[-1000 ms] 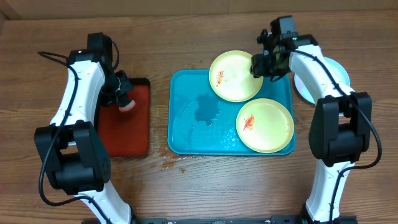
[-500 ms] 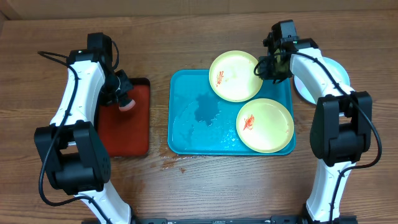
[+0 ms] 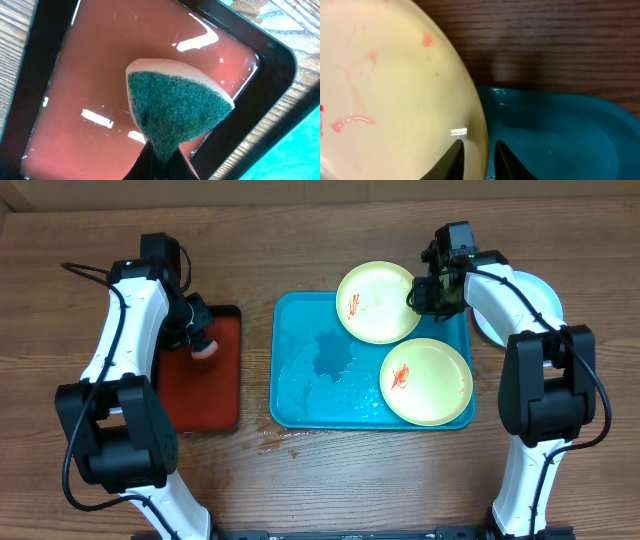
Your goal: Clean dirty plates on tray and stack at the side
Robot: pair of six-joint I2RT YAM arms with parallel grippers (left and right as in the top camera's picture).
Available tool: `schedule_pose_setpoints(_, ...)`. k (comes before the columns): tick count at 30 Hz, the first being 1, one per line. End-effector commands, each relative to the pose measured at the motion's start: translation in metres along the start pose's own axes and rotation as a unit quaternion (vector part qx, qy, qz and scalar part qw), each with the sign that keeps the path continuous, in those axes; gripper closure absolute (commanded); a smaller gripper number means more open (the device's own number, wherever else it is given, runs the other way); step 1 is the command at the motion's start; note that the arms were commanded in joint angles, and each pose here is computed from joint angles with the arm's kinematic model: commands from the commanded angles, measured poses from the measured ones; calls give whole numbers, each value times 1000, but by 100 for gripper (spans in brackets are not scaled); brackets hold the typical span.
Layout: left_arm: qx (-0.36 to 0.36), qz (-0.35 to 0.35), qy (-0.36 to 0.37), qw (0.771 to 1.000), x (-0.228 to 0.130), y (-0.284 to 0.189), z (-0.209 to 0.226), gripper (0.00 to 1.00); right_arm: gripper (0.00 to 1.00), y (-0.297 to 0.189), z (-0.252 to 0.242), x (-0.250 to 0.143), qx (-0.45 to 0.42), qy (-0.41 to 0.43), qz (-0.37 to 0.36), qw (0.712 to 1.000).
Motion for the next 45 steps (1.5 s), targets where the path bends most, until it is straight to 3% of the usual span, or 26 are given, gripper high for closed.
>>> schedule_pose_setpoints(1,-33,2,28,999,-2,-7,-7,96,82,0,2,2,9,0,-7,1000)
schedule_pose_setpoints(3,-55,8,49,997,-3,-8,-12,96,83,1,3,3,10,-1,-8,1000)
schedule_pose_setpoints(7,-94,17,80,992,-7,-9,-23,96,96,1,5,4,12,-4,-12,1000)
schedule_pose_setpoints(16,-137,20,172,975,-32,-12,-67,96,96,2,46,-10,95,-25,24,995)
schedule_pose_setpoints(24,-166,6,208,964,-71,-16,-125,96,96,5,85,-37,102,-32,84,991)
schedule_pose_setpoints(34,-150,-31,209,966,-110,-6,-173,96,96,7,97,-43,83,21,95,992)
schedule_pose_setpoints(45,-107,-2,214,971,-137,63,-196,96,96,7,96,-42,80,22,94,992)
Point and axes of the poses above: each gripper's point midway between its finger pads, its own y axis out along the fingers, its own z axis along the line the jaws close on, x = y × z, the point moved 6 cm from there along -y, back along the fingers, and after that the axes turned 5 degrees about -y, right-handed, at the moved point
